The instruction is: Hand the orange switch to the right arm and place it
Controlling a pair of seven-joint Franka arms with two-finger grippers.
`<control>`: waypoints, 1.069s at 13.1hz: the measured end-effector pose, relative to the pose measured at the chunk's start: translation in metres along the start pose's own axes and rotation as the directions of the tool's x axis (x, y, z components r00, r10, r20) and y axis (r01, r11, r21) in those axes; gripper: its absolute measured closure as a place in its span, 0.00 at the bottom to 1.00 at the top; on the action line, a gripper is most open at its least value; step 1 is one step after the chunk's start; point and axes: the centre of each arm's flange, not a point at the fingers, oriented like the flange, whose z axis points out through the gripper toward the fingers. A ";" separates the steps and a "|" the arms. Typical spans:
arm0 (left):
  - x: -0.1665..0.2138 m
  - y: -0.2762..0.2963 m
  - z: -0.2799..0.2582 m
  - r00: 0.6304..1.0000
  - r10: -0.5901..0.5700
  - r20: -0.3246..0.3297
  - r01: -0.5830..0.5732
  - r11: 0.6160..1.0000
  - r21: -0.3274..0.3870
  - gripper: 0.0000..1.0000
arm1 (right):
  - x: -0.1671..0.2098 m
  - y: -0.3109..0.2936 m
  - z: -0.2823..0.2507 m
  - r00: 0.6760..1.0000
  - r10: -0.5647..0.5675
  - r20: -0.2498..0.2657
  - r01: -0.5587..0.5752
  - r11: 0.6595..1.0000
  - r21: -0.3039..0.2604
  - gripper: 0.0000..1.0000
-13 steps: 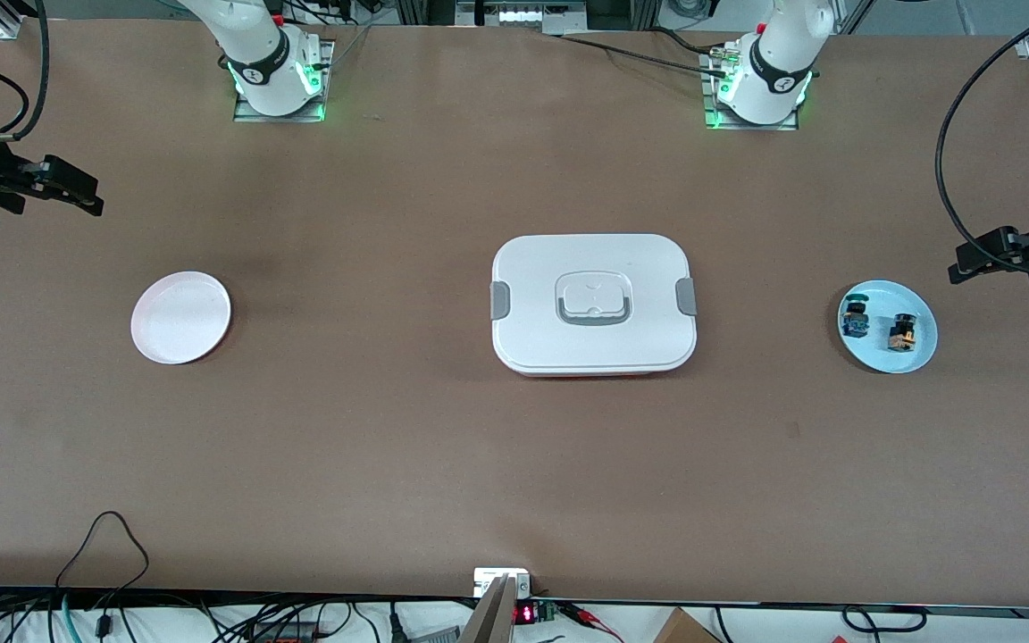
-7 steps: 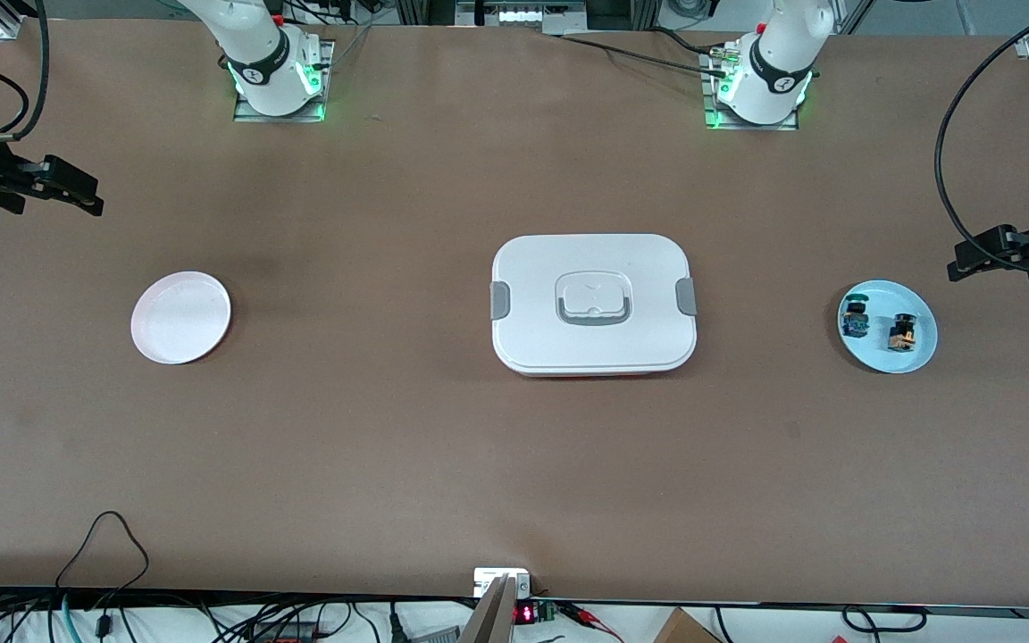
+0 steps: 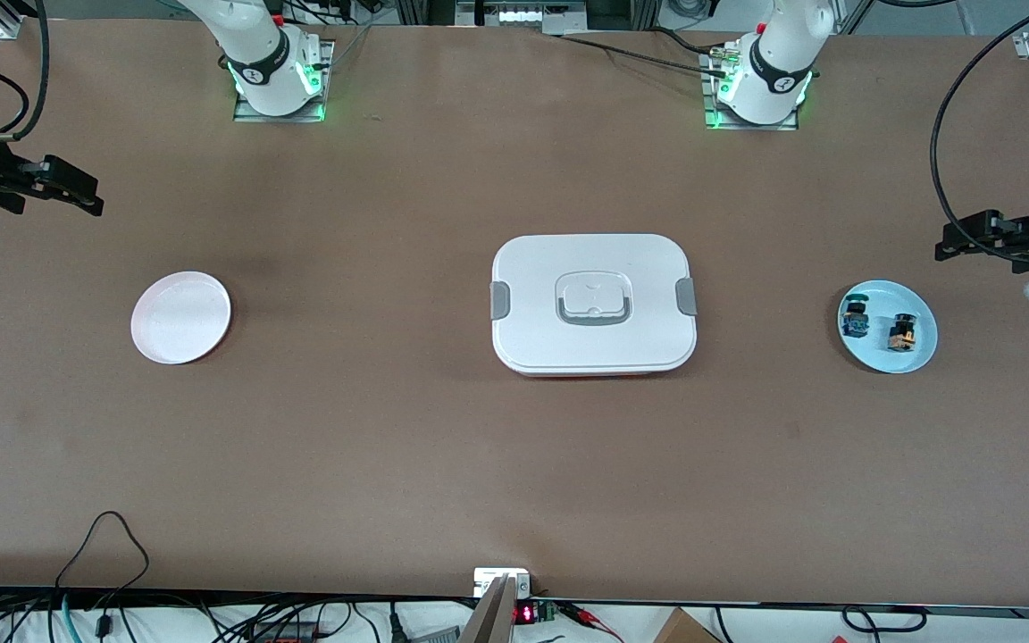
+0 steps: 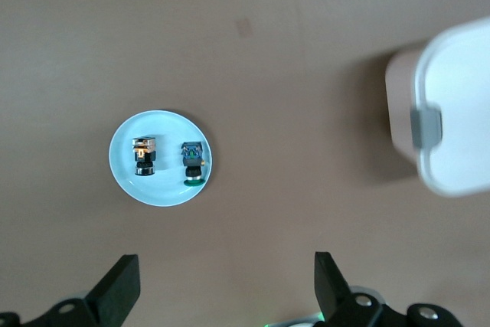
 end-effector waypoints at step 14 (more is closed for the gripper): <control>0.021 -0.131 0.183 0.693 0.713 0.106 -0.712 0.700 -0.053 0.00 | 0.000 0.000 0.000 1.000 0.000 0.000 0.000 1.000 0.000 0.00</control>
